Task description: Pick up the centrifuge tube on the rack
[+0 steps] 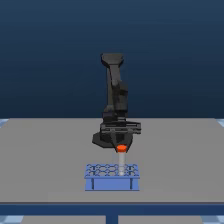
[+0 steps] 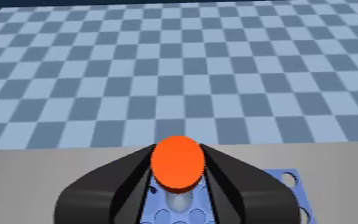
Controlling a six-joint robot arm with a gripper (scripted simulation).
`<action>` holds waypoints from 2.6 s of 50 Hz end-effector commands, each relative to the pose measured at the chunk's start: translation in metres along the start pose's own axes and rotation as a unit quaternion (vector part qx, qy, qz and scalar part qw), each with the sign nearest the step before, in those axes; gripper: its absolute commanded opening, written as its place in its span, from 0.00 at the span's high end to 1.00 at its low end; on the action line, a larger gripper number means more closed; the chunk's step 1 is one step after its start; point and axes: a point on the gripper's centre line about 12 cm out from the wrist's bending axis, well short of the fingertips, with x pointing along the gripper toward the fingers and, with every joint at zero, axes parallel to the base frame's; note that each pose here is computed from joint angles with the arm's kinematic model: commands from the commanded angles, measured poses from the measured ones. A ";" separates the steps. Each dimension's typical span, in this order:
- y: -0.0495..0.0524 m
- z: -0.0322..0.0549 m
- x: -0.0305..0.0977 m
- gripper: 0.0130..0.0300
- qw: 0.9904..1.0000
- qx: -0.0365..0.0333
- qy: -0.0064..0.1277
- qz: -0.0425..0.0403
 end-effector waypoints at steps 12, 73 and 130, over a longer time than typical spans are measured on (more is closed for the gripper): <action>0.001 0.0073 -0.004 1.00 1.000 -0.012 0.001 0.003; 0.001 0.0387 -0.022 1.00 1.000 -0.012 0.001 0.003; 0.002 0.0486 -0.028 1.00 1.000 -0.012 0.001 0.003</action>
